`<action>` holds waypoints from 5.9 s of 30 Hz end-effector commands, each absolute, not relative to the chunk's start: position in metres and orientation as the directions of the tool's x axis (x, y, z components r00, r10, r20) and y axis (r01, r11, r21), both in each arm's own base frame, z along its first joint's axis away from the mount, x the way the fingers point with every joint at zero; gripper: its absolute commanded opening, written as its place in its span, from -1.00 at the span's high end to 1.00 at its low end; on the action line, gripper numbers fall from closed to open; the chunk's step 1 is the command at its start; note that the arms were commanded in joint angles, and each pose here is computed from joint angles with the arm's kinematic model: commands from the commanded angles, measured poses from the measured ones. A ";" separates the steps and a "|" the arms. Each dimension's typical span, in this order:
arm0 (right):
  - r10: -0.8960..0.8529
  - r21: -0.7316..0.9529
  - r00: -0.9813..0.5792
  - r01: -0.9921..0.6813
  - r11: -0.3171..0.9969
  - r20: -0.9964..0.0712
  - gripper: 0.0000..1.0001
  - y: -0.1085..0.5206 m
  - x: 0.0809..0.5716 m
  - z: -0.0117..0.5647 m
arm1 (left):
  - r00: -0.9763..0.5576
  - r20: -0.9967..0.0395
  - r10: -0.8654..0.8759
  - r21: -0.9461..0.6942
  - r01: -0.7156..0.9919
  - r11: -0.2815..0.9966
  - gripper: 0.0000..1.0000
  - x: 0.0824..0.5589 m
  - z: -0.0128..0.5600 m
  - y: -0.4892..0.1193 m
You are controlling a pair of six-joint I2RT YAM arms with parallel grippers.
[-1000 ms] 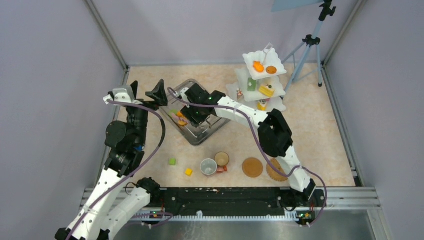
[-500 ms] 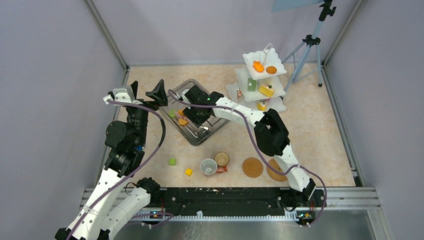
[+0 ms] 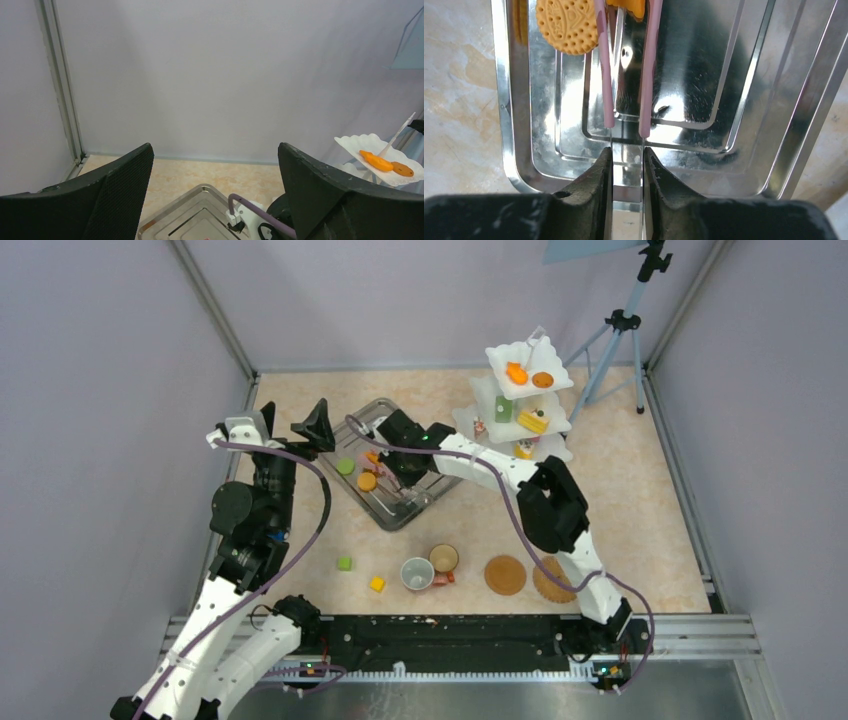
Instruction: Serve the afternoon tea
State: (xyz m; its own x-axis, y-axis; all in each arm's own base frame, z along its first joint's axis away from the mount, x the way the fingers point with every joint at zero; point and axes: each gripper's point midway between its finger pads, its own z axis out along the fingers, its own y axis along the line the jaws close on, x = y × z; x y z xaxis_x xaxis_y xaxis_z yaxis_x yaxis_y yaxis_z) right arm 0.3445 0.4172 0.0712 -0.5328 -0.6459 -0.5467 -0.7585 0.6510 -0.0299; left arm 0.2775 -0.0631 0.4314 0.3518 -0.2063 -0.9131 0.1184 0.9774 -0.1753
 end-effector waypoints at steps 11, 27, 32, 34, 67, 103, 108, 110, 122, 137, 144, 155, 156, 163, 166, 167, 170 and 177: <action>-0.299 -0.084 -0.369 -0.499 0.862 -0.880 0.95 0.298 0.322 0.333 | 0.386 -0.893 -0.230 -0.190 0.139 0.972 -0.98 0.274 0.446 -0.063; -0.160 -0.096 -0.483 -0.155 0.983 -0.861 0.93 0.175 0.360 0.356 | 0.379 -0.895 -0.236 -0.193 0.147 0.970 -0.97 0.275 0.445 -0.066; -0.138 -0.091 -0.509 -0.117 0.989 -0.850 0.90 0.166 0.377 0.342 | 0.382 -0.893 -0.237 -0.194 0.149 0.970 -0.98 0.274 0.446 -0.065; -0.141 -0.104 -0.510 -0.102 0.989 -0.848 0.89 0.163 0.383 0.340 | 0.383 -0.893 -0.237 -0.194 0.148 0.970 -0.98 0.274 0.446 -0.065; -0.205 -0.134 -0.350 -0.216 0.967 -0.914 -0.05 0.201 0.335 0.406 | 0.379 -0.894 -0.238 -0.193 0.152 0.969 -0.98 0.274 0.446 -0.066; 0.181 0.077 -0.843 0.165 0.983 -0.506 -0.11 0.106 0.284 0.068 | 0.364 -0.897 -0.252 -0.198 0.179 0.964 -0.97 0.276 0.445 -0.072; 0.166 0.094 -0.848 0.137 0.986 -0.504 0.15 0.114 0.293 0.055 | 0.363 -0.897 -0.252 -0.197 0.182 0.963 -0.97 0.276 0.445 -0.073; 0.146 0.074 -0.860 0.125 0.989 -0.490 0.15 0.113 0.293 0.050 | 0.362 -0.898 -0.251 -0.197 0.179 0.964 -0.97 0.277 0.444 -0.073; 0.063 0.003 -0.865 0.071 0.997 -0.498 0.50 0.102 0.291 0.052 | 0.363 -0.897 -0.252 -0.198 0.180 0.964 -0.97 0.276 0.444 -0.072; 0.072 0.017 -0.845 0.074 0.997 -0.530 0.18 0.089 0.285 0.080 | 0.359 -0.898 -0.254 -0.198 0.185 0.963 -0.97 0.277 0.444 -0.074; 0.036 0.016 -0.885 0.033 0.999 -0.464 0.47 0.097 0.294 0.050 | 0.355 -0.901 -0.249 -0.197 0.177 0.964 -0.97 0.279 0.442 -0.074; 0.114 -0.019 -0.891 0.137 0.990 -0.440 1.00 0.089 0.297 0.039 | 0.359 -0.901 -0.244 -0.194 0.168 0.966 -0.97 0.279 0.442 -0.072; 0.129 -0.025 -0.893 0.155 0.988 -0.431 1.00 0.086 0.292 0.044 | 0.359 -0.901 -0.244 -0.195 0.167 0.966 -0.98 0.279 0.442 -0.072; 0.483 0.075 -0.745 0.509 0.857 -0.461 1.00 0.049 0.261 0.103 | 0.359 -0.899 -0.249 -0.196 0.179 0.964 -0.98 0.278 0.443 -0.073; 0.680 0.188 -0.599 0.677 0.712 -0.423 1.00 0.054 0.252 0.116 | 0.360 -0.899 -0.250 -0.197 0.178 0.964 -0.98 0.277 0.443 -0.073; 0.744 0.218 -0.533 0.734 0.643 -0.403 1.00 0.055 0.250 0.116 | 0.359 -0.899 -0.252 -0.198 0.180 0.964 -0.97 0.278 0.443 -0.073; 0.905 0.295 -0.330 0.866 0.403 -0.267 1.00 0.068 0.245 0.107 | 0.350 -0.902 -0.253 -0.200 0.183 0.963 -0.98 0.280 0.440 -0.075; 0.992 0.396 0.102 0.916 -0.068 -0.068 1.00 0.093 0.260 0.080 | 0.338 -0.907 -0.252 -0.201 0.179 0.963 -0.97 0.284 0.435 -0.077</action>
State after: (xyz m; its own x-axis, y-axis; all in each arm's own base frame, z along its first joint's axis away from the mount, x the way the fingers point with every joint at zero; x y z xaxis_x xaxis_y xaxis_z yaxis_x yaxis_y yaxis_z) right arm 0.2435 0.0783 0.0814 -0.2267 0.9517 -0.2073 0.9028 0.2852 0.3220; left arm 0.2856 -0.0766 0.4223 0.3105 -0.2283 -0.9228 0.1662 0.9688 -0.1837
